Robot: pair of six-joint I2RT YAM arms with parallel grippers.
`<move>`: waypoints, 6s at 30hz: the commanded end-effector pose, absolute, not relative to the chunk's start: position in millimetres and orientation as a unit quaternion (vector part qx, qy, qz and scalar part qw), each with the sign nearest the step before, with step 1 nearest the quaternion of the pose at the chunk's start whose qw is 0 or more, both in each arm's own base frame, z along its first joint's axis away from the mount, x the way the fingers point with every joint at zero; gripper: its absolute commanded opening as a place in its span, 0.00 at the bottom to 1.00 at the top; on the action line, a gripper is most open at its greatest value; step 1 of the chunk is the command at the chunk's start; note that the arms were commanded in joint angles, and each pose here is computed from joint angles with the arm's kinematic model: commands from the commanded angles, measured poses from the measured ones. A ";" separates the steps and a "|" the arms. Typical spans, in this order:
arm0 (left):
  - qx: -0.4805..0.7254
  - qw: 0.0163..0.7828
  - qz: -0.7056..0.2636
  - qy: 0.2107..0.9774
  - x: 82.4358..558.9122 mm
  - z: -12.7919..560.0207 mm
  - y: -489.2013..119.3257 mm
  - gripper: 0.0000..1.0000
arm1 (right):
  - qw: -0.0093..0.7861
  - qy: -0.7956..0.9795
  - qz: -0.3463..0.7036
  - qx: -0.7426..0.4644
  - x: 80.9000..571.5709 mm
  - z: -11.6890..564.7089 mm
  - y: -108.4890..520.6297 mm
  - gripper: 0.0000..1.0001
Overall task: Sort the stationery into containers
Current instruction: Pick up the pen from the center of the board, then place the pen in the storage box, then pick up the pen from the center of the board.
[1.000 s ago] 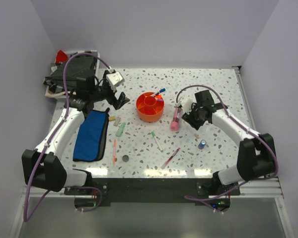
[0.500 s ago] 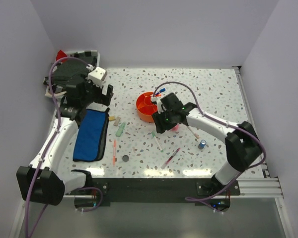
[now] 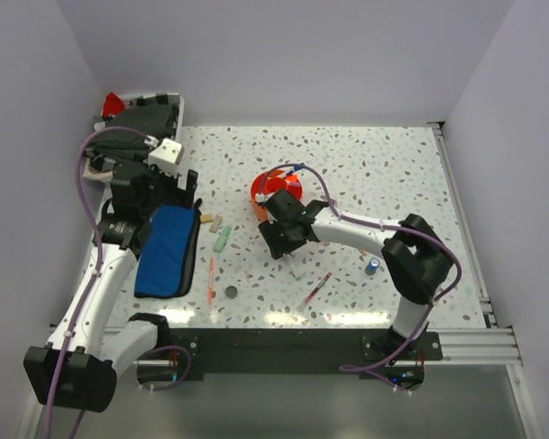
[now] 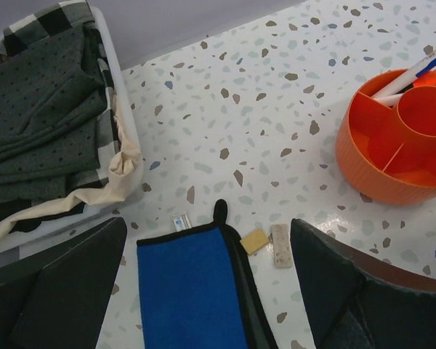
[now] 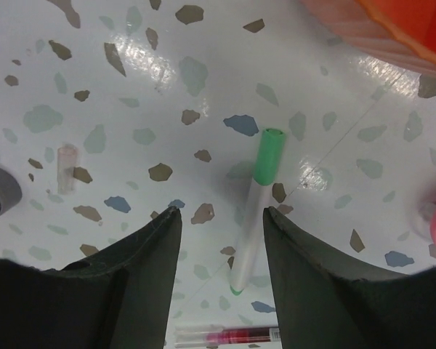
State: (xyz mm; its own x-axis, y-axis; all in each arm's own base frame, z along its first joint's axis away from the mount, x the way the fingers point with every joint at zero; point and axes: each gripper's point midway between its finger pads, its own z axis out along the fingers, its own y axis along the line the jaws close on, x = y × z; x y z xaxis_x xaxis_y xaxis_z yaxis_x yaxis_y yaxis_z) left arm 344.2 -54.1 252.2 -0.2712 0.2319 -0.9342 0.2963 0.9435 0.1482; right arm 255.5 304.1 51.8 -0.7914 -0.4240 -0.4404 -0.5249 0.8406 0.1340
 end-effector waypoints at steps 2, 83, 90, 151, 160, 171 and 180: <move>0.150 0.592 -0.028 0.792 336.1 263.1 -49.4 1.00 | 0.219 0.944 0.100 -0.225 267.7 46.4 301.4 0.52; 0.302 0.543 -0.213 0.754 551.0 220.7 -204.0 1.00 | 0.698 0.661 0.228 -0.156 494.1 211.2 326.2 0.00; 0.302 0.546 -0.218 0.751 560.3 215.7 -212.3 1.00 | 0.687 0.669 0.230 -0.164 484.9 197.1 324.4 0.00; 0.902 0.276 -0.199 0.267 285.9 135.7 -451.5 0.72 | 0.392 0.906 0.010 0.160 350.3 210.9 -50.0 0.74; 0.884 0.317 -0.227 0.257 299.3 99.3 -494.7 0.55 | 0.376 0.915 0.010 0.145 334.4 192.6 -47.8 0.74; 0.860 0.348 -0.268 0.259 298.3 79.9 -529.2 0.49 | 0.360 0.919 0.029 0.161 332.7 184.4 -42.6 0.73; 0.853 0.331 -0.297 0.274 294.1 51.3 -539.6 0.47 | 0.351 0.922 0.024 0.163 323.7 186.3 -45.7 0.74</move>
State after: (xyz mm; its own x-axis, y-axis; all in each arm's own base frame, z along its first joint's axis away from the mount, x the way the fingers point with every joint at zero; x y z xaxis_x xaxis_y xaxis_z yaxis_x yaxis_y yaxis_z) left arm 296.1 -521.2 39.3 0.6897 0.3233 -0.6479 0.6600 -0.6487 0.3789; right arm 329.0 -46.0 177.0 -0.7071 0.3095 -0.6358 0.2827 0.9479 0.1471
